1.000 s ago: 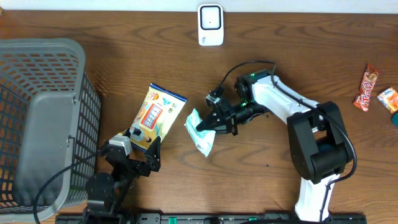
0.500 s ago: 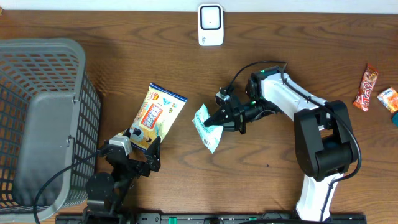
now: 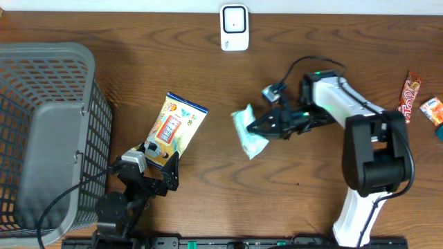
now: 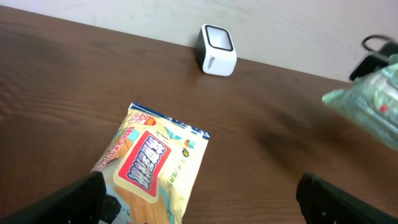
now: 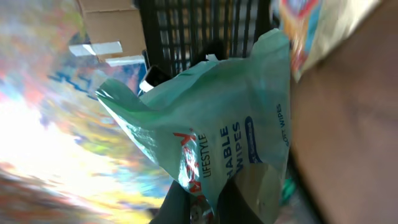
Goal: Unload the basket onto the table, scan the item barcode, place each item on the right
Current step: 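Carry the wipes pack up toward the white scanner, then hold the wipes pack in front of the scanner, then raise the mint-green wipes pack up to the white scanner face, then carry the wipes pack to the right edge and drop it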
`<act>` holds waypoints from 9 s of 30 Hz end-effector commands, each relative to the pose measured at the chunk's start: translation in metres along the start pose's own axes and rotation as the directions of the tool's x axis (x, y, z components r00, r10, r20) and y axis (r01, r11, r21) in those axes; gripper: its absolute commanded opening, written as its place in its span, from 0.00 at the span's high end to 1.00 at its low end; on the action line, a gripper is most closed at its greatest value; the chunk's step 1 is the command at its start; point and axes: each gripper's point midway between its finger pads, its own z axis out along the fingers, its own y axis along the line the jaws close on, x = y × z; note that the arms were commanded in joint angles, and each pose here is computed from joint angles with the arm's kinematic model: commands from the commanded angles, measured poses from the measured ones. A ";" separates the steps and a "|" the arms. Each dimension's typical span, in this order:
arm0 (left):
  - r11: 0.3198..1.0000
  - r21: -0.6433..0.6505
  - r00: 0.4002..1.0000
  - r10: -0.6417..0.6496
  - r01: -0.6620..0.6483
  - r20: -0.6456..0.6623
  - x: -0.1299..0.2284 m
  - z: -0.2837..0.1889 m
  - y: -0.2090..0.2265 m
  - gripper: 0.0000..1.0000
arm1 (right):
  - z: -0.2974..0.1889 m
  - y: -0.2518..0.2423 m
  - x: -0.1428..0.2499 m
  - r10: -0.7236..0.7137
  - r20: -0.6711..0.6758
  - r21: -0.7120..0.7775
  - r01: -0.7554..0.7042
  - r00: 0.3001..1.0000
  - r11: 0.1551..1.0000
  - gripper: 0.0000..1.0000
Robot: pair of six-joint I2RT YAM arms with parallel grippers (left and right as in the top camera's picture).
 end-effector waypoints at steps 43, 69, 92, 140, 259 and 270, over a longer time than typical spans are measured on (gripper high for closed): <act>1.000 0.002 0.999 0.010 -0.010 -0.039 0.012 0.002 0.002 0.02 | 0.038 -0.131 -0.065 -0.409 -0.360 0.550 0.545 0.839 0.633 0.99; 1.000 0.002 0.999 0.010 -0.010 -0.039 0.012 0.002 0.002 0.02 | -0.029 0.074 -0.069 -0.697 -0.246 0.820 0.528 0.674 0.221 0.99; 1.000 0.002 0.999 0.010 -0.010 -0.039 0.012 0.002 0.002 0.02 | -0.035 0.076 -0.070 -0.699 -0.245 0.839 0.508 0.672 0.194 0.99; 1.000 0.002 0.999 0.010 -0.010 -0.039 0.012 0.002 0.002 0.02 | -0.017 0.111 -0.027 0.123 0.104 -0.006 -0.123 0.987 0.992 0.99; 1.000 0.002 0.999 0.010 -0.010 -0.039 0.012 0.002 0.002 0.02 | -0.350 -0.076 -0.211 -0.425 0.361 0.813 -0.503 0.830 -0.293 0.99; 1.000 0.002 0.999 0.011 -0.011 -0.039 0.012 0.002 0.002 0.02 | -0.458 -0.160 -0.138 -0.293 0.581 0.666 -0.651 0.759 -0.365 0.99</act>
